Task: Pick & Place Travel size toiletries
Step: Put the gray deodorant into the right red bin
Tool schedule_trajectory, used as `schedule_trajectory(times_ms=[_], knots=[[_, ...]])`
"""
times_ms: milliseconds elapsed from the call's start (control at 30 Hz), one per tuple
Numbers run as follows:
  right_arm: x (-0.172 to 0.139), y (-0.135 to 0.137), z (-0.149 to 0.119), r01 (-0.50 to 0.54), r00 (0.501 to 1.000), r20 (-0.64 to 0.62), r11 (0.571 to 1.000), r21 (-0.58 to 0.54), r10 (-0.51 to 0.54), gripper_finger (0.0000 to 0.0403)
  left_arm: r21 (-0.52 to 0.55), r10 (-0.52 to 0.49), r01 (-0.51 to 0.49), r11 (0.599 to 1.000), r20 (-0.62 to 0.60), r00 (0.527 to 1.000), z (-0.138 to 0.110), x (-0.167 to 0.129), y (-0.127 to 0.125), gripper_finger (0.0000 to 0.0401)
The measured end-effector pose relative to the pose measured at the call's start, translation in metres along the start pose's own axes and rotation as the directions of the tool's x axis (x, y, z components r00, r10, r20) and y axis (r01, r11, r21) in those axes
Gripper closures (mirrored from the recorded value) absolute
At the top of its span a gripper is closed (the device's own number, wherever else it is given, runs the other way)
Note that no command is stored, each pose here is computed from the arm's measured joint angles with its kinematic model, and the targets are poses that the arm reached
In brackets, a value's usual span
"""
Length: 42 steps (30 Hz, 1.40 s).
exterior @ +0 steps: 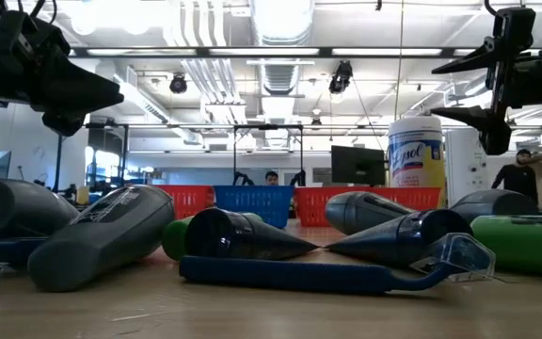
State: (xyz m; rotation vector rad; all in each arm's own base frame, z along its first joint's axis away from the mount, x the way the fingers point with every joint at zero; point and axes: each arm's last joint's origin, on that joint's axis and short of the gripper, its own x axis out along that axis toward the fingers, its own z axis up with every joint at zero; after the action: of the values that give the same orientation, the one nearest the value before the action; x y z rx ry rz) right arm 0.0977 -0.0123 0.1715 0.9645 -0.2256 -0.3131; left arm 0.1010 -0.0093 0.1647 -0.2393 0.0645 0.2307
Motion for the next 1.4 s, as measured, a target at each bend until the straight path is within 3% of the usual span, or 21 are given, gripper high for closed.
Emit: schedule_trajectory(times_ms=[533, 667, 833, 967, 1100, 1167, 1267, 1400], knots=[[0.0, 0.0, 0.0, 0.0, 1.0, 0.0, 1.0, -0.003, 0.0, 0.0158, 0.0, 0.0, 0.0, 1.0, 0.0, 1.0, 0.0, 0.0, 0.0, 0.0293], [0.0, 0.0, 0.0, 0.0, 1.0, 0.0, 0.999, -0.054, 0.0, 0.0154, 0.0, 0.0, 0.0, 1.0, 0.0, 1.0, 0.0, 0.0, 0.0, 0.0293], [0.0, 0.0, 0.0, 0.0, 1.0, 0.0, 0.999, -0.032, 0.0, 0.0139, 0.0, 0.0, 0.0, 1.0, 0.0, 1.0, 0.0, 0.0, 0.0, 0.0293], [0.0, 0.008, 0.005, -0.086, 0.996, 0.05, 0.977, 0.193, 0.078, 0.0128, 0.0, 0.0, 0.0, 1.0, 0.0, 1.0, 0.0, 0.0, 0.0, 0.0293], [-0.002, 0.026, 0.014, -0.302, 0.953, 0.09, 0.934, 0.192, 0.29, 0.0116, 0.0, 0.0, 0.0, 1.0, 0.0, 1.0, 0.0, 0.0, 0.0, 0.0293], [-0.002, 0.031, 0.018, -0.363, 0.93, 0.129, 0.911, 0.197, 0.343, 0.011, 0.0, 0.0, 0.0, 1.0, 0.0, 1.0, 0.0, 0.0, 0.0, 0.0293], [0.001, 0.031, 0.017, -0.351, 0.936, 0.118, 0.909, 0.227, 0.332, 0.01, 0.0, 0.0, 0.0, 1.0, -0.001, 1.0, 0.0, 0.0, 0.0, 0.0293], [0.011, 0.021, 0.004, -0.213, 0.971, -0.023, 0.901, 0.378, 0.239, 0.0091, 0.0, 0.0, 0.0, 1.0, 0.0, 1.0, 0.0, 0.0, 0.0, 0.0293]])
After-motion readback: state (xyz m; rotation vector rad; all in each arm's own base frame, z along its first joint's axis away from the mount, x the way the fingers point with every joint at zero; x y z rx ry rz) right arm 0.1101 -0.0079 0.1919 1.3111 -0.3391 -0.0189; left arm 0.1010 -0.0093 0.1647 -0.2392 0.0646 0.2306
